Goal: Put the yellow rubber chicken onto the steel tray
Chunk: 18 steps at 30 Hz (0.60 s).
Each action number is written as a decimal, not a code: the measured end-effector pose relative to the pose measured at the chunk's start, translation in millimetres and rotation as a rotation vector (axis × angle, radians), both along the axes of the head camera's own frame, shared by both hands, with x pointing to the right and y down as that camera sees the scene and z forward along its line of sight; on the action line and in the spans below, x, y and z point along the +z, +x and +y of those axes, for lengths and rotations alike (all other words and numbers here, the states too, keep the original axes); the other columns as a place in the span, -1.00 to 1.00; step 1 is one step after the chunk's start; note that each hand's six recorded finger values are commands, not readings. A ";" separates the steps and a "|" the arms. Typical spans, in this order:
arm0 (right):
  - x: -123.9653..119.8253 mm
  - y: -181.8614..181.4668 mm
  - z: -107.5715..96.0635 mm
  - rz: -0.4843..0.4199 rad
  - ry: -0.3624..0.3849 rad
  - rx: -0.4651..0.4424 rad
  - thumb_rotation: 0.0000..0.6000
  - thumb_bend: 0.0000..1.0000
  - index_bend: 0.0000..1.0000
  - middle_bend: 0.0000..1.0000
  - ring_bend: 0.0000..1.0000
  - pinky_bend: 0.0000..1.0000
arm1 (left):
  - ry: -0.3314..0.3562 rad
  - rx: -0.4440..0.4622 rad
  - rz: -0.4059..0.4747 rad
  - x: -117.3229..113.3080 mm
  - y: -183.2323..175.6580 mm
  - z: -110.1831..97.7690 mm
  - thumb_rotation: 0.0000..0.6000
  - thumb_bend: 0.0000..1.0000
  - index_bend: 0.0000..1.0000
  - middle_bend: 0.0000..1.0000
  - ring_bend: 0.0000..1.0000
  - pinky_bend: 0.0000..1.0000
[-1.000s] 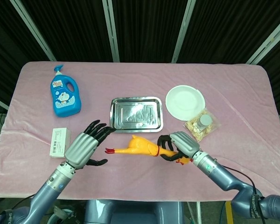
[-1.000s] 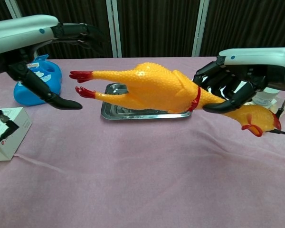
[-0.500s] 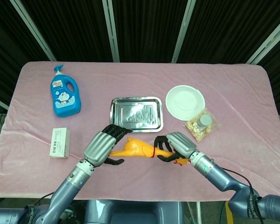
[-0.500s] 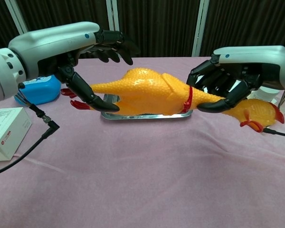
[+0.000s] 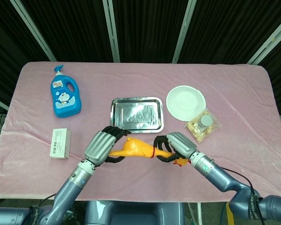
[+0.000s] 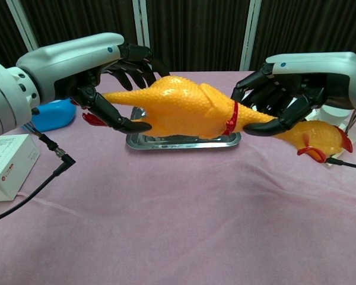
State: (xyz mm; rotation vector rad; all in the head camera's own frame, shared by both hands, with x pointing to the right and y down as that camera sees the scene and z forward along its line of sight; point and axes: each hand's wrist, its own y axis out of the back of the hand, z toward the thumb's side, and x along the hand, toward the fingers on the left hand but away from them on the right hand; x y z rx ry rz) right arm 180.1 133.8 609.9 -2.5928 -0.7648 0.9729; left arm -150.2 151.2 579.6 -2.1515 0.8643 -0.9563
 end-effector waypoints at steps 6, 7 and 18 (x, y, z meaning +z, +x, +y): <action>-2.8 -1.3 1.2 -0.011 -0.002 -0.007 1.00 0.28 1.00 0.45 0.48 0.72 | 0.010 0.000 0.007 1.7 6.9 0.2 1.00 -0.44 -0.45 -0.31 -0.38 -0.34; -3.2 -1.7 1.3 -0.013 -0.002 -0.007 1.00 0.28 1.00 0.45 0.48 0.72 | 0.011 0.002 0.007 2.4 8.1 0.4 1.00 -0.44 -0.44 -0.30 -0.38 -0.34; -6.4 -8.6 4.0 -0.036 -0.008 -0.022 1.00 0.29 1.00 0.45 0.49 0.73 | 0.019 -0.020 0.044 4.1 15.6 -1.6 1.00 0.01 0.18 0.34 0.15 0.02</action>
